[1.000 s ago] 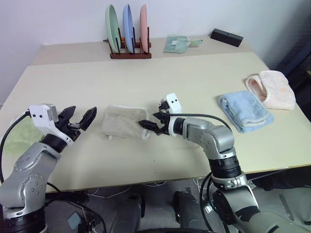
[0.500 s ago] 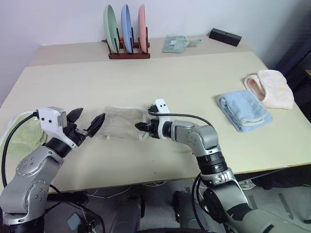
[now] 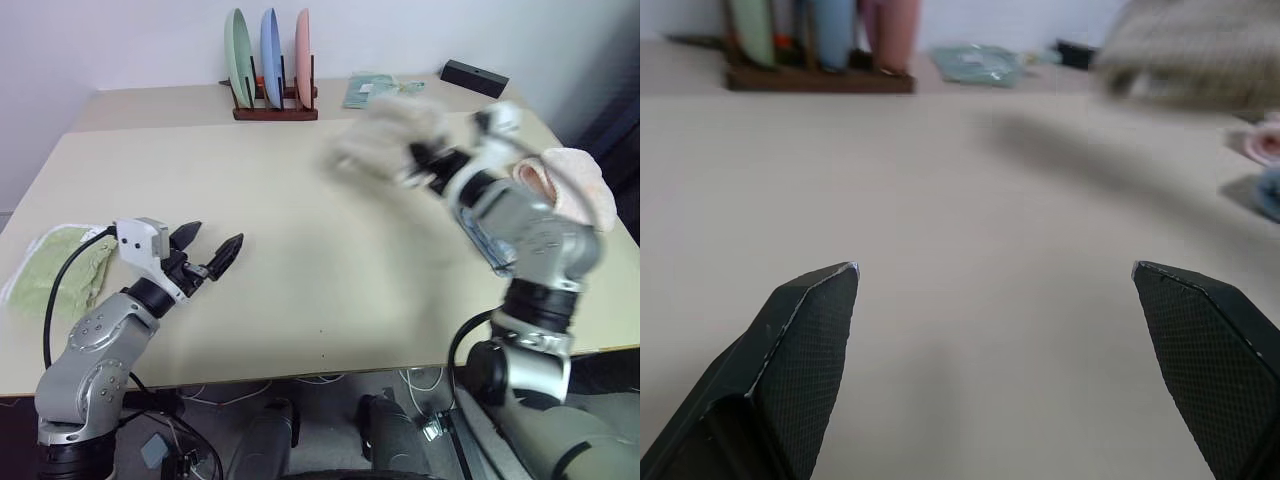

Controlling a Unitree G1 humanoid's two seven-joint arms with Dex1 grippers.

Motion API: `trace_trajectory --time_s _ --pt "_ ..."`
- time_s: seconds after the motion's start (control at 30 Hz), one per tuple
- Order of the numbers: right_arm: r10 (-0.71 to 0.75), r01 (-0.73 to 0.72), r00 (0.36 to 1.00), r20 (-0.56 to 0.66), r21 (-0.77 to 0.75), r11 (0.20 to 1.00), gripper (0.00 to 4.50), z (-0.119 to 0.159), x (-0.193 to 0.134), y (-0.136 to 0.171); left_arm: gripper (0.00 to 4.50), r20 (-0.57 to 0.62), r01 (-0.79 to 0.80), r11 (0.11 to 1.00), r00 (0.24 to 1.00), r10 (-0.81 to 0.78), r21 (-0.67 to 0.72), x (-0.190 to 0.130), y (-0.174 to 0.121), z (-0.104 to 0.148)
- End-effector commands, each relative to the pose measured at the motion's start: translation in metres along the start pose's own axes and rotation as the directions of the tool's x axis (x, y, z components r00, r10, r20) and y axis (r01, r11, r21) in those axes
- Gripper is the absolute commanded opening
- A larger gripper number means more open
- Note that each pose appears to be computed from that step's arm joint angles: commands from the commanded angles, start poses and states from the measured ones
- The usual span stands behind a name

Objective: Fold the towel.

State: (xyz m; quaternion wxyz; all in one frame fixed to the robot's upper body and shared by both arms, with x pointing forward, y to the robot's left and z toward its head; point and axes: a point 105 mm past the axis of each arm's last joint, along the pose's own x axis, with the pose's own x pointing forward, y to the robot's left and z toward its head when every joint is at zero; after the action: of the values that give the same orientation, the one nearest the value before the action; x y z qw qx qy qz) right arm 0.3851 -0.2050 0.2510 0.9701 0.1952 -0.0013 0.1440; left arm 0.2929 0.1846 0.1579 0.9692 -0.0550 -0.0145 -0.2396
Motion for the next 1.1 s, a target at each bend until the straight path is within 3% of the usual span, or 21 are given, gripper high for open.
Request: trace_trajectory --time_s 0.03,0.2,0.37,0.53,0.67,0.87,1.03,1.1 --pt "-0.178 0.176 0.981 0.074 0.043 0.984 0.03 0.024 -0.029 -0.038 4.5 0.031 0.098 0.995 0.995 -0.099 0.017 0.017 -0.017 0.004" --pt "-0.375 0.37 0.927 -0.009 0.181 0.911 0.03 0.006 -0.068 -0.084 4.5 0.018 0.176 0.984 0.984 -0.176 0.009 0.032 -0.028 -0.001" --pt "-0.485 0.486 0.871 -0.075 0.269 0.831 0.03 -0.018 -0.096 -0.105 4.5 -0.001 0.223 0.975 0.975 -0.223 0.012 0.039 -0.032 -0.006" --pt "-0.528 0.527 0.846 -0.078 0.276 0.804 0.03 -0.022 -0.106 -0.114 4.5 -0.008 0.242 0.97 0.97 -0.242 0.013 0.041 -0.036 -0.009" --pt "-0.543 0.543 0.835 -0.088 0.295 0.786 1.48 -0.024 -0.111 -0.12 4.5 -0.012 0.249 0.968 0.968 -0.249 0.009 0.041 -0.038 -0.012" --pt "-0.576 0.569 0.817 0.021 0.129 0.812 4.44 0.007 -0.12 -0.121 4.5 -0.03 0.261 0.965 0.965 -0.261 0.002 0.04 -0.043 -0.02" --pt "-0.623 0.643 0.765 0.16 -0.141 0.753 4.44 0.042 -0.133 -0.129 4.5 -0.015 0.219 0.976 0.976 -0.218 0.017 0.04 -0.033 -0.018" --pt "-0.582 0.621 0.784 0.216 -0.242 0.746 4.44 0.055 -0.129 -0.122 4.5 0.001 0.168 0.985 0.986 -0.168 0.032 0.041 -0.022 -0.015"
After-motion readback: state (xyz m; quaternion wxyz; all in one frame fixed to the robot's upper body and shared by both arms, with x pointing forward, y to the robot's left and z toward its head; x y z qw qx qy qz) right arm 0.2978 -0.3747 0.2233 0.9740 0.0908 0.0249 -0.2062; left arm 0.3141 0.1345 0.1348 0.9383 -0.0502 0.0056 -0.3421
